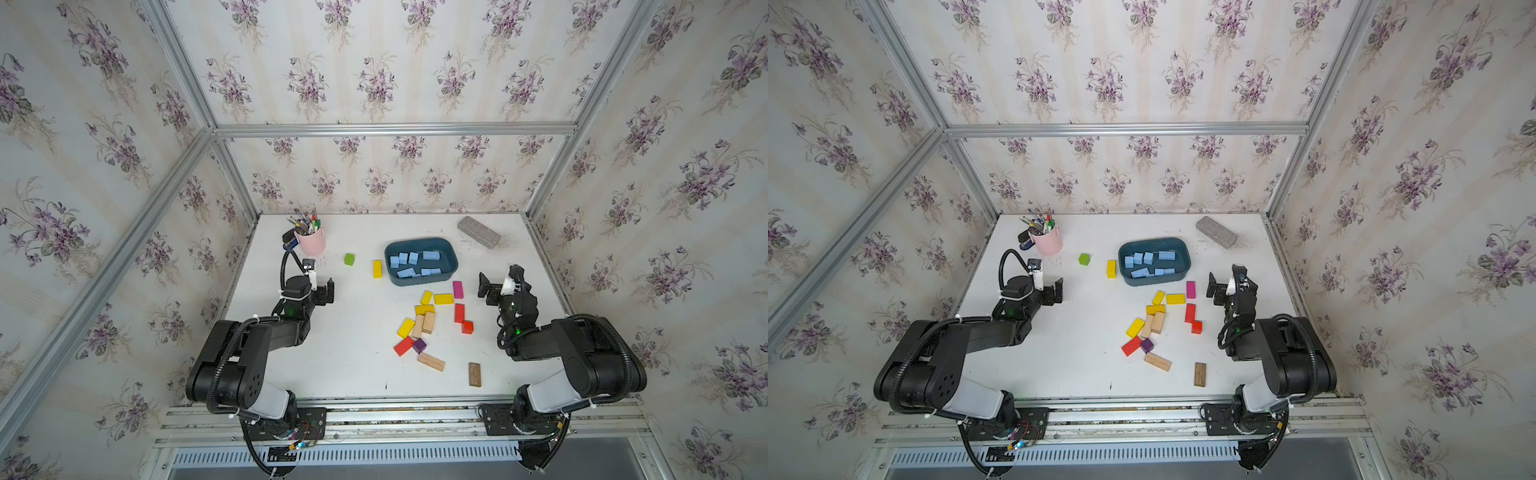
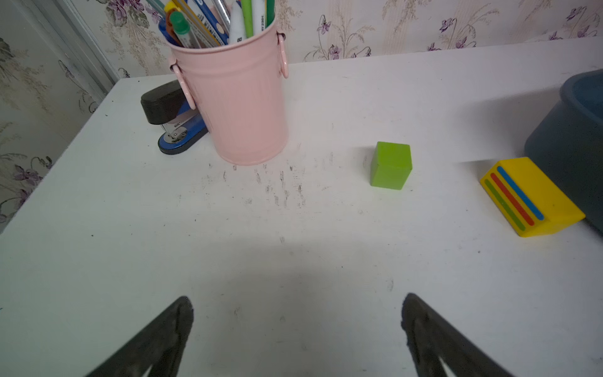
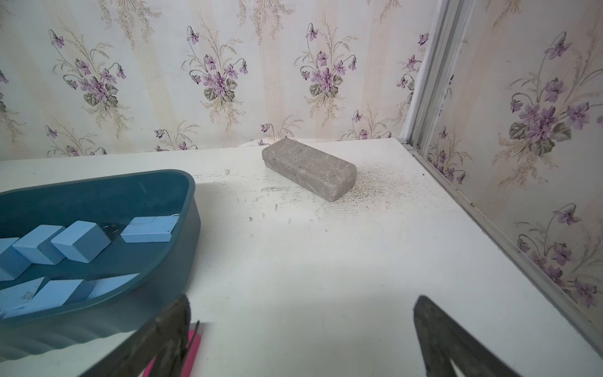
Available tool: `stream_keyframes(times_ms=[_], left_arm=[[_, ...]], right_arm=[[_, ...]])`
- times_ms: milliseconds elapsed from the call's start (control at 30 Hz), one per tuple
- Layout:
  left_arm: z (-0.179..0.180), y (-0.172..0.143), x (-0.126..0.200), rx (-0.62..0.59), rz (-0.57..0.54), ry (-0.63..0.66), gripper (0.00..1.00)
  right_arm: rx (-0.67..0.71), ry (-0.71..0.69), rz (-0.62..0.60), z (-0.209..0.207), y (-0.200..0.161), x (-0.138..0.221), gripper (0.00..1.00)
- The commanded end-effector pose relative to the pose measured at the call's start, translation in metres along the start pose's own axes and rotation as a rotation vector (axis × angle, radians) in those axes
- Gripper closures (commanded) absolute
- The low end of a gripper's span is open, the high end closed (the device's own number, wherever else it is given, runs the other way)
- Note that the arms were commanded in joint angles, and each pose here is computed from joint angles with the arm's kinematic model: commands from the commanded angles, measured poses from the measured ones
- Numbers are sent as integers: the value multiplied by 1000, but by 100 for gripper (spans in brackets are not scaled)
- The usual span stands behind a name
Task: Pick out the blue building blocks
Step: Reset both arms
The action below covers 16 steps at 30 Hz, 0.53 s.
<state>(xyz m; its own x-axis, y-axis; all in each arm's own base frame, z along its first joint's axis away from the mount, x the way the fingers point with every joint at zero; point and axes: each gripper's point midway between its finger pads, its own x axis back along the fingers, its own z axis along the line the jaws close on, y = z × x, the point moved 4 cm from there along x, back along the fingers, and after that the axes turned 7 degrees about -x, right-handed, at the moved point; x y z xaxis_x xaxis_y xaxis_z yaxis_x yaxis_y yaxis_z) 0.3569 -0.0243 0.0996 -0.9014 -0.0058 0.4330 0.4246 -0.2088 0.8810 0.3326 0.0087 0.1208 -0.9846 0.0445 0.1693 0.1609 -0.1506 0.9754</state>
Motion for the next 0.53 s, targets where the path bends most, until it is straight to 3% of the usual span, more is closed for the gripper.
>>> stream_keyframes(times_ms=[0,500], left_arm=[[0,7,0,-2,-33,-2,1],[0,7,0,-2,-34,-2,1]], right_arm=[[-4,3,-31,1,7,0,0],[-6,7,-27,1,7,-1,0]])
